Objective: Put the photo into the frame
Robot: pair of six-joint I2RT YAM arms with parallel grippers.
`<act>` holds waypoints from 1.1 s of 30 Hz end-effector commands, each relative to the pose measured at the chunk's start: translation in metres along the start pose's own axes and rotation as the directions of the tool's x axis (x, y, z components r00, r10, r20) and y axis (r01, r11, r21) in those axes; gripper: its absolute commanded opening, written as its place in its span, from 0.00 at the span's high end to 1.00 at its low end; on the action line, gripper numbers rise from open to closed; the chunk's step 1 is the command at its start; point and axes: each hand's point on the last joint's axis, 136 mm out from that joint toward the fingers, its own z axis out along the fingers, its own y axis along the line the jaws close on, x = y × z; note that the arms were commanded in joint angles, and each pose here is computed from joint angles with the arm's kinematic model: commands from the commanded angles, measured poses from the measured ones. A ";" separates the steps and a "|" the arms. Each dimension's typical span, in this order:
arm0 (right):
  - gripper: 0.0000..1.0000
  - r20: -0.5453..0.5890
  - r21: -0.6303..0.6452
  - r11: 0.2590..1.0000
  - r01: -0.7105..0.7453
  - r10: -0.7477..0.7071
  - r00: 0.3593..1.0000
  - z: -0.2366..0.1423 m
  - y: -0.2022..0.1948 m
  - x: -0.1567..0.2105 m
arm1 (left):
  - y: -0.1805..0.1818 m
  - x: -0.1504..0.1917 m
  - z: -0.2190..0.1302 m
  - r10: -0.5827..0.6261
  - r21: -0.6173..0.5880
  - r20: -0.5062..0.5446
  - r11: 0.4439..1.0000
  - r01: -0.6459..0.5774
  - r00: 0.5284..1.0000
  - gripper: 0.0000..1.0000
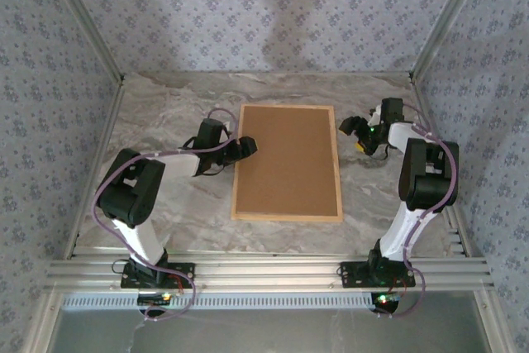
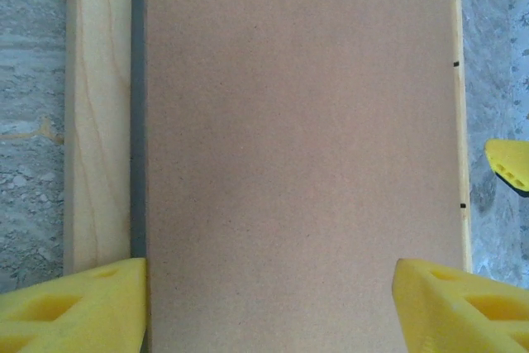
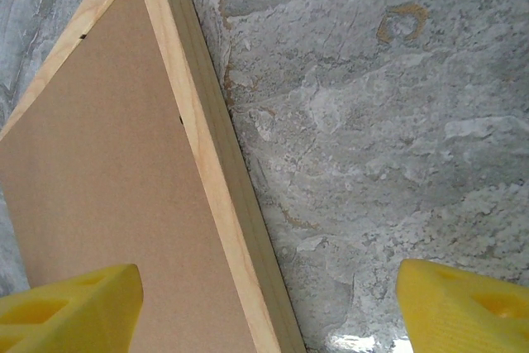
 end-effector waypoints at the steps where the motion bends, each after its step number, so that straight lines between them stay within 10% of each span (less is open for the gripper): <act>1: 0.18 -0.020 -0.014 1.000 0.020 -0.020 1.000 0.001 0.005 0.003 | -0.017 -0.015 -0.012 0.065 0.009 0.049 0.998 -0.065 0.997 0.23; 33: 0.17 -0.024 0.089 0.974 0.210 -0.209 0.978 0.015 0.037 0.026 | -0.013 -0.044 -0.021 0.167 -0.098 0.035 0.982 -0.163 0.985 0.24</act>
